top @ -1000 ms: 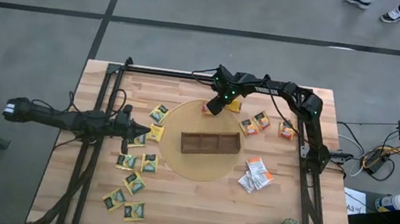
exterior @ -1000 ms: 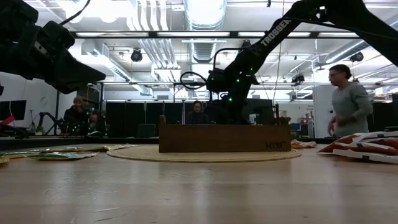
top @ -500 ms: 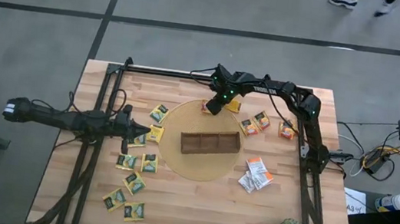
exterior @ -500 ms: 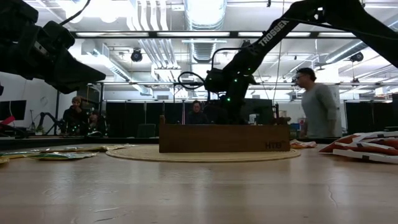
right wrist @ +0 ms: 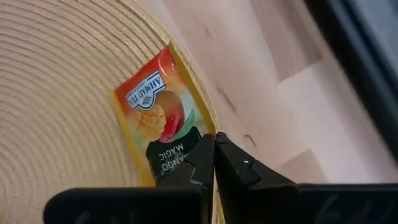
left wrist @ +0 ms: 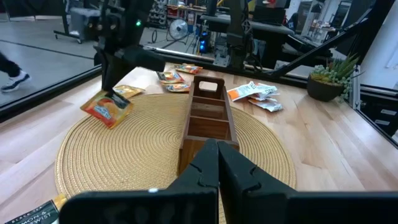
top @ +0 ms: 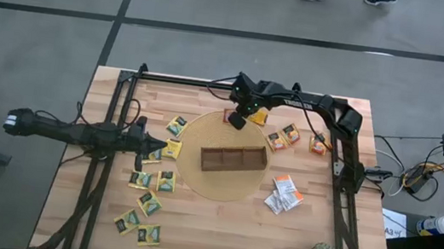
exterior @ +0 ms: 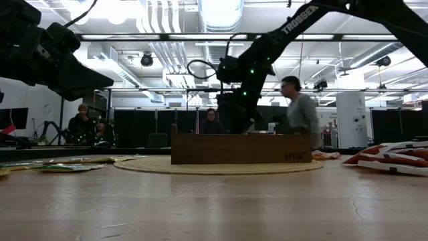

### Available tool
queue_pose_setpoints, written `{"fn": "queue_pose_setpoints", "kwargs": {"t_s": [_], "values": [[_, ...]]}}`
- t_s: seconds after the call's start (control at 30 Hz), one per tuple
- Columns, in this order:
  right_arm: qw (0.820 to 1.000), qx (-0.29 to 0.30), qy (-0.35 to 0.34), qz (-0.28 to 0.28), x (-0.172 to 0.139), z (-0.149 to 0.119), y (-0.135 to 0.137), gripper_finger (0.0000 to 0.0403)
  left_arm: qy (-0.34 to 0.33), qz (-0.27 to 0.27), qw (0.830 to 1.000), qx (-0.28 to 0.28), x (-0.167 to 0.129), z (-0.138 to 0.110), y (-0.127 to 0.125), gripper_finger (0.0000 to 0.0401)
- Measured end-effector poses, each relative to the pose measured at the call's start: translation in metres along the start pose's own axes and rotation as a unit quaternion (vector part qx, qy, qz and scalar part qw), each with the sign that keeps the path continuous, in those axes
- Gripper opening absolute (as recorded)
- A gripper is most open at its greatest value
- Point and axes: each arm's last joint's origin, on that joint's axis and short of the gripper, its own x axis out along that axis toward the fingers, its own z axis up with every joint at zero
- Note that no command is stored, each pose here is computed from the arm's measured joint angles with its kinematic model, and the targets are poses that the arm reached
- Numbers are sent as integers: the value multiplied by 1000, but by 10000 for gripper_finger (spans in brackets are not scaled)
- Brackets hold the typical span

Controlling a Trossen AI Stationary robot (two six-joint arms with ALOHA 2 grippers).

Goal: Pick & Place Tea
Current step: Put the orange tea bag into the right section of the wooden organizer

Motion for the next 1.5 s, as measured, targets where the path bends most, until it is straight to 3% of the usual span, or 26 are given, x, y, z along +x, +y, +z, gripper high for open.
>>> {"fn": "queue_pose_setpoints", "kwargs": {"t_s": [0.2,0.4,0.7,1.5], "values": [[995,-84,-13,-57,-25,1,27,8,0,0,1000,0,0,0,0,0],[978,-168,-5,-123,-45,-5,56,8,0,0,1000,0,0,0,0,0],[957,-237,-3,-168,-68,-15,88,8,0,0,1000,0,0,0,0,0],[926,-270,38,-263,-100,-63,153,8,5,1,1000,1,0,-1,0,0]]}}
